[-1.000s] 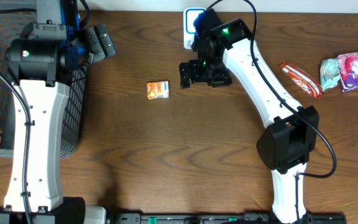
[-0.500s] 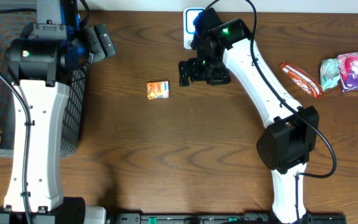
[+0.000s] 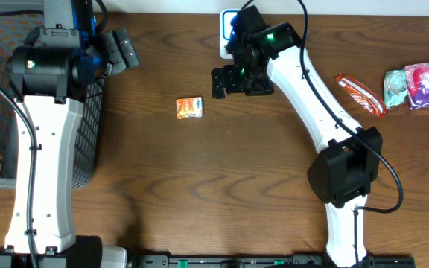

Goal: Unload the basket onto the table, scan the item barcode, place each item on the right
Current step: 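Move the right gripper toward the orange tissue pack, then lower the right gripper and grasp the orange tissue pack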

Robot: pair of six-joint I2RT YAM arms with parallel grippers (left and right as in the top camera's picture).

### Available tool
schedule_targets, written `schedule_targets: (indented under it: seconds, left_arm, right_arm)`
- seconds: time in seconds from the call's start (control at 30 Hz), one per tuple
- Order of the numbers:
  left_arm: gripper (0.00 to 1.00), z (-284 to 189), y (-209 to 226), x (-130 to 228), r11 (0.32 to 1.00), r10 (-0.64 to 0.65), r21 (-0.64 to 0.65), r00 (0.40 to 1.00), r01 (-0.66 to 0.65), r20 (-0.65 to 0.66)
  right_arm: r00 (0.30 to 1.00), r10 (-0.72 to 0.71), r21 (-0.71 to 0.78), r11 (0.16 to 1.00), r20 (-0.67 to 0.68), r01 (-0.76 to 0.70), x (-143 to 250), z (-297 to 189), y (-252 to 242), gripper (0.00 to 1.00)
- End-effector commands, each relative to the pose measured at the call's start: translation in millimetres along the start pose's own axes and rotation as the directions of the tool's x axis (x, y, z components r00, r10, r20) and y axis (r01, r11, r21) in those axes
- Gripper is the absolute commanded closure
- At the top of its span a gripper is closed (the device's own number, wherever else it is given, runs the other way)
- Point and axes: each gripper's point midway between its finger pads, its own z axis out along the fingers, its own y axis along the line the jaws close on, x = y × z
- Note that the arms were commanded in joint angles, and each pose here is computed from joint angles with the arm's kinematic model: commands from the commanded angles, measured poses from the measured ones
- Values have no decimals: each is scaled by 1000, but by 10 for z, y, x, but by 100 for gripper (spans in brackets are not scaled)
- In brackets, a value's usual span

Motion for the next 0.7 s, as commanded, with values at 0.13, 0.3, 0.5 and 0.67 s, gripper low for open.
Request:
schedule_targets:
  seconds: [0.13, 0.3, 0.5, 0.67]
  left_arm:
    - [2, 5, 24, -9, 1000, -8, -9, 1000, 8, 0]
    - [2, 5, 24, -9, 1000, -8, -9, 1000, 8, 0]
    - [2, 5, 24, -9, 1000, -8, -9, 1000, 8, 0]
    - [2, 5, 24, -9, 1000, -8, -9, 1000, 8, 0]
  right_arm:
    - [1000, -29, 5, 1000, 6, 29, 3, -5, 27, 1]
    - [999, -35, 3, 999, 4, 35, 14, 1, 54, 1]
    - [998, -59, -4, 998, 4, 59, 41, 26, 165, 1]
    - [991, -122, -28, 992, 54, 124, -21, 62, 398, 1]
